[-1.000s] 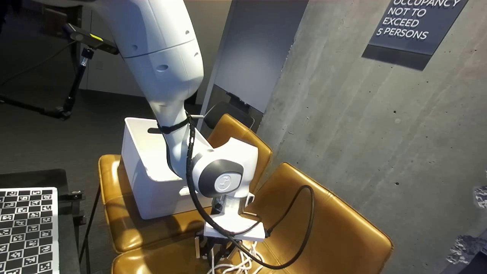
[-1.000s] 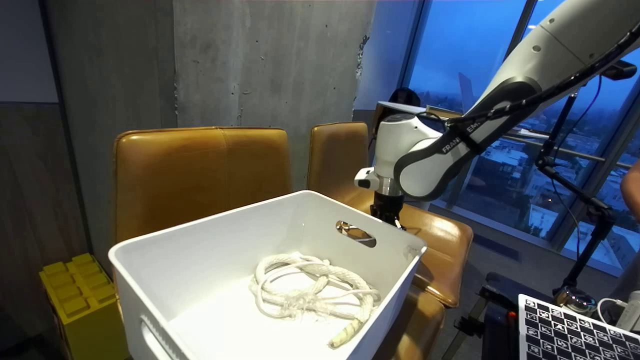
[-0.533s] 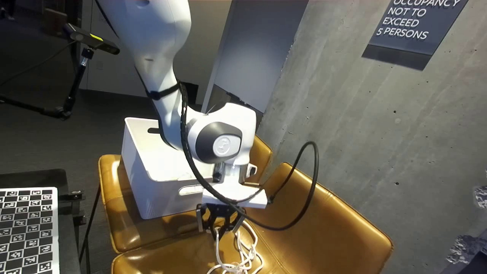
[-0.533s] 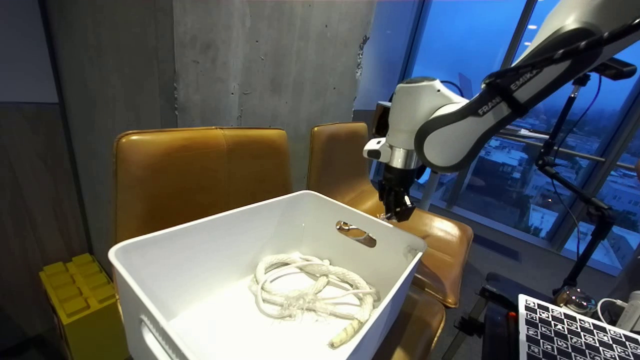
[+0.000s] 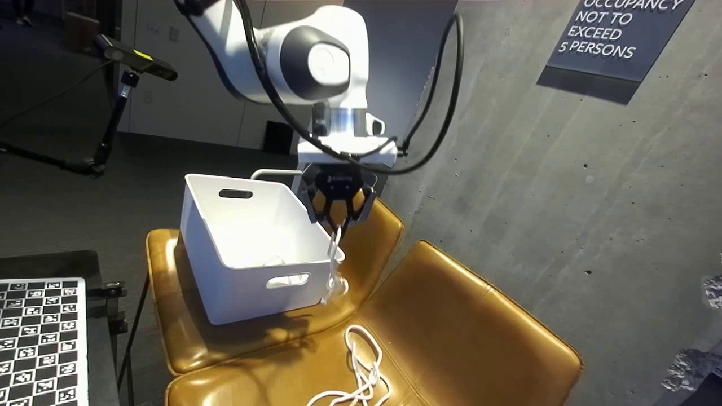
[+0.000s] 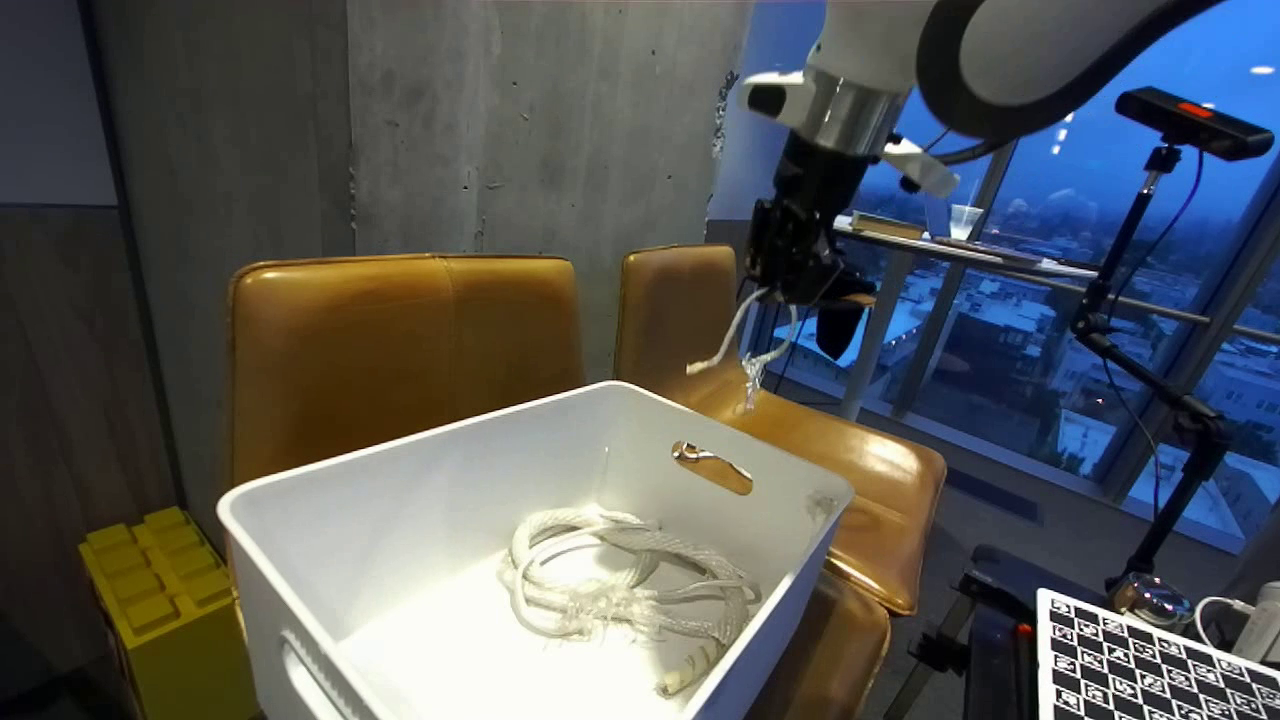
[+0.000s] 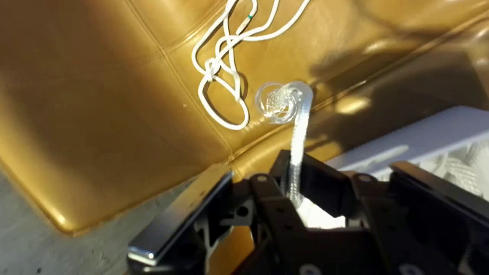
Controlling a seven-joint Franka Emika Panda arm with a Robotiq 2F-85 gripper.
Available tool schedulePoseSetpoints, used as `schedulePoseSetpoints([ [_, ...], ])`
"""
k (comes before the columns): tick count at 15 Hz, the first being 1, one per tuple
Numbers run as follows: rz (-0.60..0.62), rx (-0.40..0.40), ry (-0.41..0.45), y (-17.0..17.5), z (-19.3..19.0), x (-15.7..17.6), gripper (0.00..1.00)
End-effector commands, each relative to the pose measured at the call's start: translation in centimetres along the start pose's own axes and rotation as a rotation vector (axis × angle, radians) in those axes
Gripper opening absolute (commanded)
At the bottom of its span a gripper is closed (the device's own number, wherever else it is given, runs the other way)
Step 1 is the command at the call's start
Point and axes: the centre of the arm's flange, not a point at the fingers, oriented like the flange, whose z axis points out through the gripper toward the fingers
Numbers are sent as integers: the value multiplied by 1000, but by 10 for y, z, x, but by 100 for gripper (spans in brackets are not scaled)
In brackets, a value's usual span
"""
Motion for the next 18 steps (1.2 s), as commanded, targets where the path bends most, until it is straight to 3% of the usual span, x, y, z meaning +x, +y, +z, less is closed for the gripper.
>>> schedulePoseSetpoints([
  [1, 30, -47, 52, -22, -96, 24, 2],
  [3, 37, -67, 79, -35, -142, 46, 2],
  [5, 42, -71, 113, -48, -165, 60, 2],
  [8, 110, -30, 206, -75, -176, 73, 2],
  [13, 282, 111, 292, -90, -180, 91, 2],
  [14, 302, 122, 298, -93, -178, 94, 34],
  [15, 318, 130, 300, -98, -178, 97, 35],
  [18, 346, 136, 307, -110, -178, 103, 55],
])
